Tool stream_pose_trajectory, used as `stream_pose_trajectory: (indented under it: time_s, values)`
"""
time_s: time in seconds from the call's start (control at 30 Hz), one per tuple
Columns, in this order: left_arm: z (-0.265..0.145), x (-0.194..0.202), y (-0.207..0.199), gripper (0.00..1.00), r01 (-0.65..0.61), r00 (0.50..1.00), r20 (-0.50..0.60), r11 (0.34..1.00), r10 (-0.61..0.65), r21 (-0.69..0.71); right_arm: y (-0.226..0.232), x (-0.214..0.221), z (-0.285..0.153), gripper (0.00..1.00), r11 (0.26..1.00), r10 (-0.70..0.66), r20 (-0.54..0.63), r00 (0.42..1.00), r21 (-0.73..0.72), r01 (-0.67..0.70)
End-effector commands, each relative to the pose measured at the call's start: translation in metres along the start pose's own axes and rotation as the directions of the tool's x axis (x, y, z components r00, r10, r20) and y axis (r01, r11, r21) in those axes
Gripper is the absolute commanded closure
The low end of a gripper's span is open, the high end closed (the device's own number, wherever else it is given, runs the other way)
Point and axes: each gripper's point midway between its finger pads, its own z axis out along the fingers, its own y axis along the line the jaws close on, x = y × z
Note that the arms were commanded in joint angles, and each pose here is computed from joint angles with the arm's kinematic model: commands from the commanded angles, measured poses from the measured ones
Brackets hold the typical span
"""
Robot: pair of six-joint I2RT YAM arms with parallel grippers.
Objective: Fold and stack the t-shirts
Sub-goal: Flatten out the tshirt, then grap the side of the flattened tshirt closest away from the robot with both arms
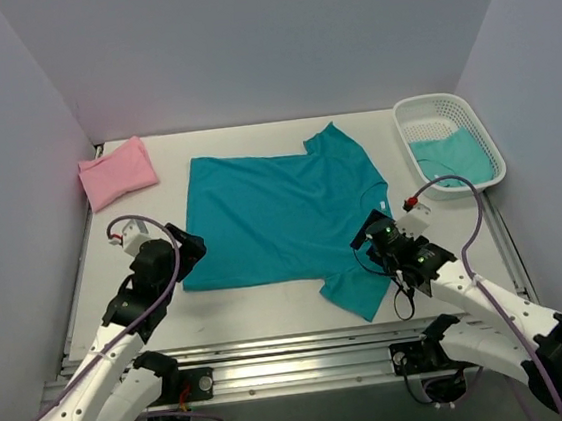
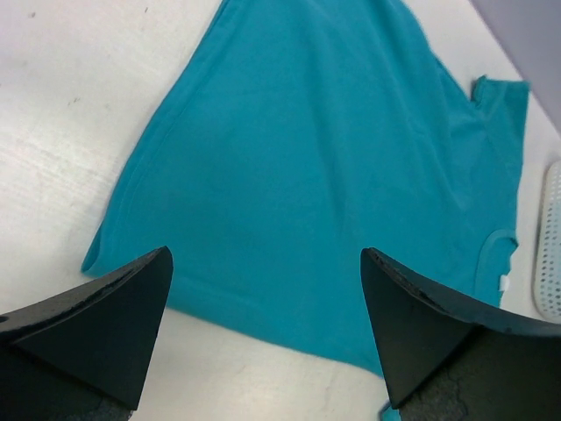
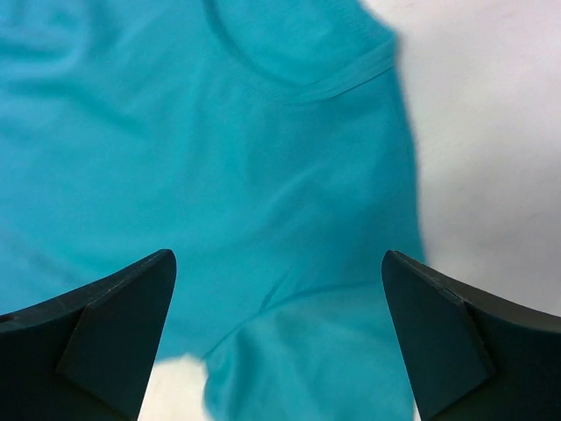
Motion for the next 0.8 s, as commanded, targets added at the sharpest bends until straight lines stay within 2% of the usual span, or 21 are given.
stream_pose_trajectory:
  time_s: [0.0, 0.17, 0.3, 0.37, 0.53, 0.6, 0.77]
  values:
    - [-0.007, 0.026, 0.038, 0.02, -0.037, 0.998, -0.051, 0.993, 0.031, -0.113, 0.007, 0.017, -0.023, 0.0, 0.993, -0.095, -0.054, 0.994, -0.08, 0.09]
    - [-0.007, 0.06, 0.062, 0.01, -0.089, 0.984, -0.167, 0.983, 0.062, -0.158, 0.009, 0.045, -0.032, 0.0, 0.975, -0.203, -0.126, 0.971, -0.114, 0.189]
    - [-0.007, 0.063, 0.075, 0.0, -0.126, 0.979, -0.186, 0.968, 0.086, -0.216, 0.014, 0.051, -0.032, 0.0, 0.966, -0.246, -0.152, 0.957, -0.119, 0.229]
    - [-0.005, 0.065, 0.078, 0.06, -0.124, 0.979, -0.186, 0.965, 0.081, -0.23, 0.015, 0.05, -0.029, 0.0, 0.96, -0.273, -0.15, 0.95, -0.107, 0.259]
    - [0.004, 0.068, 0.076, 0.13, -0.099, 0.982, -0.177, 0.966, 0.057, -0.238, 0.018, 0.044, -0.026, 0.0, 0.943, -0.33, -0.132, 0.935, -0.08, 0.322]
    - [0.011, 0.072, 0.076, 0.2, -0.107, 0.98, -0.188, 0.961, 0.059, -0.256, 0.019, 0.043, -0.026, 0.0, 0.939, -0.342, -0.131, 0.931, -0.084, 0.333]
    - [0.025, 0.088, 0.078, 0.24, -0.098, 0.975, -0.22, 0.953, 0.034, -0.286, 0.021, 0.043, -0.025, 0.0, 0.935, -0.354, -0.143, 0.924, -0.089, 0.345]
